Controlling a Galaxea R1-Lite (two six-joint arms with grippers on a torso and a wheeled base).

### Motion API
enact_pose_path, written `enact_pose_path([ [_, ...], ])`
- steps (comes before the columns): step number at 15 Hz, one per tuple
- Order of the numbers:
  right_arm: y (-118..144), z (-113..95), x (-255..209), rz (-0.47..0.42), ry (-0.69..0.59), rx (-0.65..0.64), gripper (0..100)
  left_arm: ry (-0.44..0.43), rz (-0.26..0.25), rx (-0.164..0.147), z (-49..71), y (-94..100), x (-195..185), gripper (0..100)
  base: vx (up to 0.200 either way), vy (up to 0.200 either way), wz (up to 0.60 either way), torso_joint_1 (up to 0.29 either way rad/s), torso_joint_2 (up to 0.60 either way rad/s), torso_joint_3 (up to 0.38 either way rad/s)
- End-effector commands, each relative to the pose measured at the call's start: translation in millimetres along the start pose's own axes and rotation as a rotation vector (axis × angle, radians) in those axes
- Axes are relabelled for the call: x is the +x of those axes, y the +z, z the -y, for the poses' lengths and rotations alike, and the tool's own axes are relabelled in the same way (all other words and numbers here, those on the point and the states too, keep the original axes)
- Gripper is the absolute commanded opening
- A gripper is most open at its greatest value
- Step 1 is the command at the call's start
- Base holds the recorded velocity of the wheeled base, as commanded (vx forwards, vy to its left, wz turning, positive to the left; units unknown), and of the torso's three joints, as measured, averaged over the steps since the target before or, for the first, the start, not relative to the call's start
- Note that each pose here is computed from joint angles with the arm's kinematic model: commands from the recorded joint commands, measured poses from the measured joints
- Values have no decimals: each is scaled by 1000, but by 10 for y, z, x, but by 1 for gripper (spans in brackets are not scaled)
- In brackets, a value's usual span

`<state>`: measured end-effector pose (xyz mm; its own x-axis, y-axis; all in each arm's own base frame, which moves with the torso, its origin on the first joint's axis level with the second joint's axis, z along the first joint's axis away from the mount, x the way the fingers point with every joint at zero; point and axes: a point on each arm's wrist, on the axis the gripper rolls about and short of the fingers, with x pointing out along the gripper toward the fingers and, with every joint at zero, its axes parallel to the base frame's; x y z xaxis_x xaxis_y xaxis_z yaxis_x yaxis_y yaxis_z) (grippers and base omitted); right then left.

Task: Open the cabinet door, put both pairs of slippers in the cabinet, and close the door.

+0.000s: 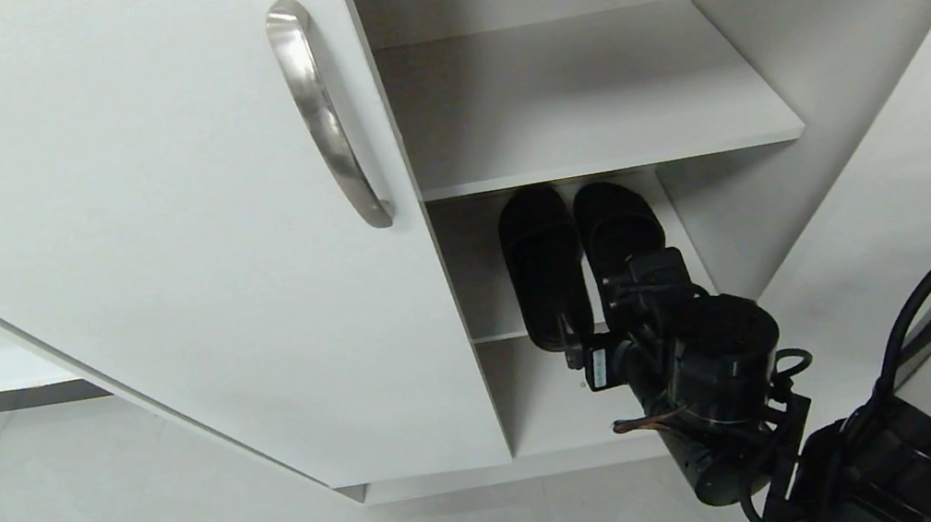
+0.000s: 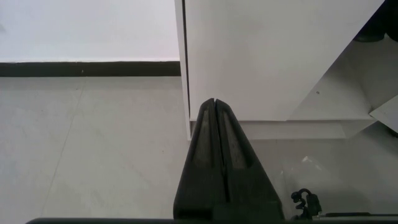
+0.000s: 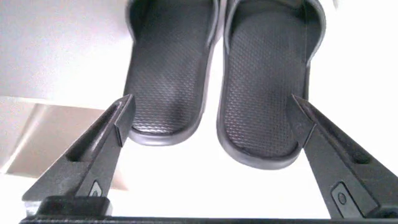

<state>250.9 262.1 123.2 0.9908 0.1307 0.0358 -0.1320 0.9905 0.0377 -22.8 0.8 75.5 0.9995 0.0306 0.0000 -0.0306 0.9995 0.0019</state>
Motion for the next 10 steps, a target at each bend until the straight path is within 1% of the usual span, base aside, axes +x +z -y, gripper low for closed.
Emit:
enact_pose_path([
  [1, 25, -2, -16, 5, 3, 4, 100, 0, -2, 0, 0, 0, 1, 0, -200, 0, 0, 2, 2, 2],
  [10, 16, 1, -20, 0, 5, -6, 100, 0, -2, -3, 0, 0, 1, 0, -200, 0, 0, 2, 4, 1],
])
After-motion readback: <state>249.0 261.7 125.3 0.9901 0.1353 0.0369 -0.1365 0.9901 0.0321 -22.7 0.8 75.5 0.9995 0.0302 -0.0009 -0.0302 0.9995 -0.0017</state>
